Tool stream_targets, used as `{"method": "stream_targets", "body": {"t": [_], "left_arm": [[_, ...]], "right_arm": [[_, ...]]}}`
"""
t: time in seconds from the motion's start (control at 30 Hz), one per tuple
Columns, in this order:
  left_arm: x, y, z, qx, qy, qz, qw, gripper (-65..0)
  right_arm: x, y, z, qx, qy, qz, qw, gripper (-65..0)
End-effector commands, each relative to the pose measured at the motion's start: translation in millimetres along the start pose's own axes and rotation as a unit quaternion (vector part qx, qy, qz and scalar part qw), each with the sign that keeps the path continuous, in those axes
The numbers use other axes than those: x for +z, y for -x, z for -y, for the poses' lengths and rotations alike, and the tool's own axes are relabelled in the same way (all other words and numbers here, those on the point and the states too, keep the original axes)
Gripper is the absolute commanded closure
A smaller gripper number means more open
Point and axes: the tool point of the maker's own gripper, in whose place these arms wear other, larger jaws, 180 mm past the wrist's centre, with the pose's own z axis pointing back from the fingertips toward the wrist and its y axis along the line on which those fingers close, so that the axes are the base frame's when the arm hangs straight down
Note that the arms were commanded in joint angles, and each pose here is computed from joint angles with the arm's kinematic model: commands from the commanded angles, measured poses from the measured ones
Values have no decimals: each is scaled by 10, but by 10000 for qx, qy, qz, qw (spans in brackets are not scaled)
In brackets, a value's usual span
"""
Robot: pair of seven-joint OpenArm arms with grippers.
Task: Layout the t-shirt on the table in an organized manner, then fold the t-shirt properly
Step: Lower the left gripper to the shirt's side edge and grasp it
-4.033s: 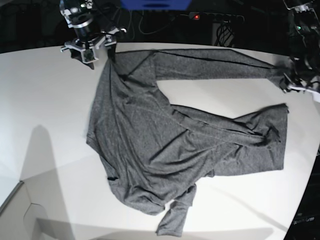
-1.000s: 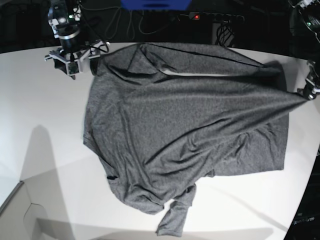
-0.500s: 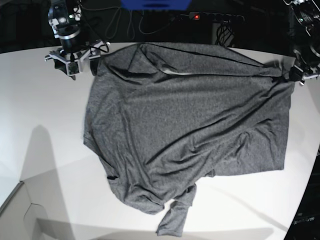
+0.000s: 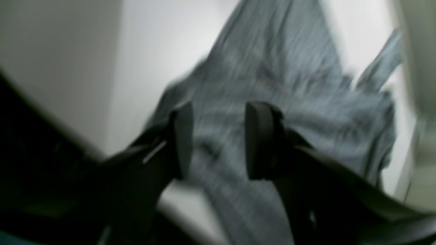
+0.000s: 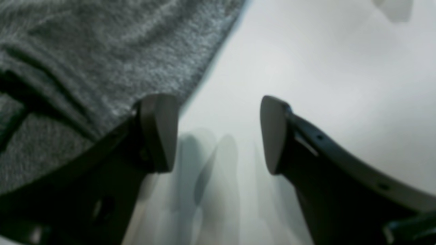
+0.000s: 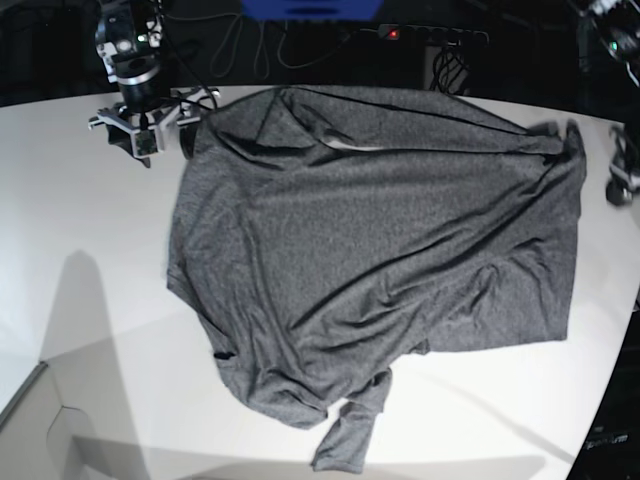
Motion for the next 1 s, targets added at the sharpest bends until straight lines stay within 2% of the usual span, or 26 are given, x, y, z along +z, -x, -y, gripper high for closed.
{"method": "stream_targets", "body": {"t": [0.0,0.07,0.13,0.2,0.27,0.37,0.5,0.67,0.87,0.97], "left_arm": [[-88,-195,207,10,292,206,9994,-247],[-382,-201,386,84,425,56,9990,-242],[-731,-94,499,53,336,-271,9991,-195],[-989,-14,585,-13,208,-547,9983,-111],[-1166,55,630,-76,50,-735,9973,0],[-1309,132,609,-320,-242,-914,9950,-10],[-1384,115,445,-499,-569,-713,9946,0],[-1585,247,73,-565,-1119,-616,9902,0],[-1812,317,101,-1363,-1223,-468,9820,0],[-1892,185,251,-1618,-1116,-151,9804,0]], "right_arm": [[10,-100,34,28,28,184,9998,-381],[10,-100,34,28,28,184,9998,-381],[10,-100,34,28,28,184,9998,-381],[7,-101,35,28,29,176,9998,-381],[-9,-131,42,29,38,214,9998,-381],[-23,-146,54,29,53,221,9997,-381],[-26,-152,55,29,55,228,9997,-381],[-52,-168,66,30,67,242,9997,-381],[-73,-192,74,30,77,272,9996,-381],[-82,-210,86,46,83,294,9995,-381]]}}
